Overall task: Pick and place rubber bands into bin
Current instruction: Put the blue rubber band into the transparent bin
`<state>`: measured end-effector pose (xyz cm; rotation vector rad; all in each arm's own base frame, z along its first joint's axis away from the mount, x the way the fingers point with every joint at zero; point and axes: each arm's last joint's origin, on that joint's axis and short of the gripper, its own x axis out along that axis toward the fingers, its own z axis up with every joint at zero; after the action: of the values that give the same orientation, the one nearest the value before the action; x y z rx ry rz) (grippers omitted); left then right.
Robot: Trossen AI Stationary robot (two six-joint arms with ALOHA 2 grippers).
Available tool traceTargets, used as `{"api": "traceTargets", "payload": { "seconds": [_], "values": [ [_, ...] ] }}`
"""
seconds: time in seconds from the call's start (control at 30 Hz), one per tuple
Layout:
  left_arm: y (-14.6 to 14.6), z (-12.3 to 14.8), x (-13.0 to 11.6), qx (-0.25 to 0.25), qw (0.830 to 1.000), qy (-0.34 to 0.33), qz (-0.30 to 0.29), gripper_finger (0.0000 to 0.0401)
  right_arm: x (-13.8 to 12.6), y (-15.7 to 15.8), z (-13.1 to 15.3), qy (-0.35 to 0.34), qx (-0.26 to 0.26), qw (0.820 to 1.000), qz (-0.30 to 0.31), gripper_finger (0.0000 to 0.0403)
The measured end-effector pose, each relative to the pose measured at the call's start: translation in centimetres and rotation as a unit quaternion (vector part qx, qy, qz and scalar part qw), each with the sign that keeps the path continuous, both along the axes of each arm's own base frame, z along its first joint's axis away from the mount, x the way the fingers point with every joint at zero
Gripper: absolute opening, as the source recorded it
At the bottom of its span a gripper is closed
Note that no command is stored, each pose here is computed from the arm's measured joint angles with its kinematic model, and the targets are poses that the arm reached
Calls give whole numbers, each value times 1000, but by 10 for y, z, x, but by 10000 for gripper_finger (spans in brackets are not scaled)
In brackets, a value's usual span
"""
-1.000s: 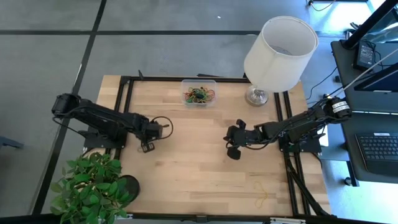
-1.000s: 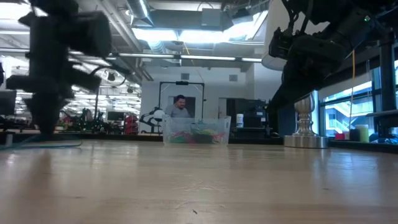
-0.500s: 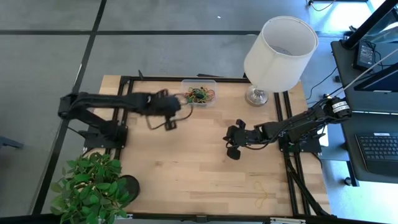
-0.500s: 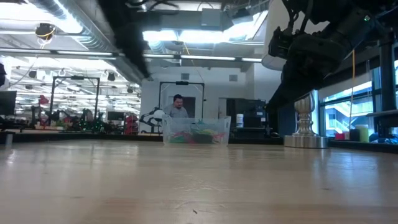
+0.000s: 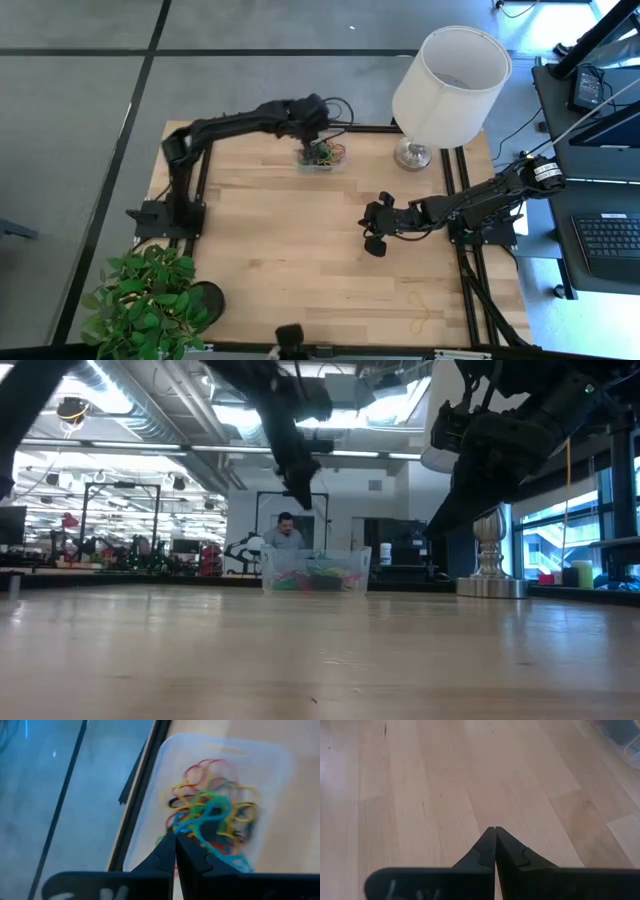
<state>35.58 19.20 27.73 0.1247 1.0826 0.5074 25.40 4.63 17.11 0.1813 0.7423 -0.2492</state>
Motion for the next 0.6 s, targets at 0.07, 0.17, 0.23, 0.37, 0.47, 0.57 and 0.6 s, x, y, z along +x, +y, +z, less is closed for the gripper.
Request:
{"api": "traceTargets", "payload": {
  "seconds": [0.07, 0.17, 0.23, 0.37, 0.47, 0.57, 0.6],
  "values": [
    [17, -14, 7, -11, 1000, 9, 11, 3, 0, 0, 0, 0, 0, 1000, 0, 5],
    [33, -38, 11, -41, 999, 26, 14, 3, 0, 0, 0, 0, 0, 1000, 0, 5],
    [39, -55, 13, -59, 997, 41, 10, 4, -1, 0, -2, 3, -1, 1000, 1, 5],
    [45, -79, 15, -87, 994, 66, 8, 21, -4, -1, -6, 10, -1, 1000, -1, 5],
    [45, -86, 16, -94, 993, 77, 7, 48, -4, -1, -6, 9, 2, 1000, -5, 5],
    [43, -87, 15, -98, 992, 82, 6, 80, -4, -1, -6, 9, 8, 1000, -10, 5],
    [42, -86, 15, -101, 991, 84, 4, 90, -4, -1, -6, 8, 8, 1000, -10, 5]
  ]
}}
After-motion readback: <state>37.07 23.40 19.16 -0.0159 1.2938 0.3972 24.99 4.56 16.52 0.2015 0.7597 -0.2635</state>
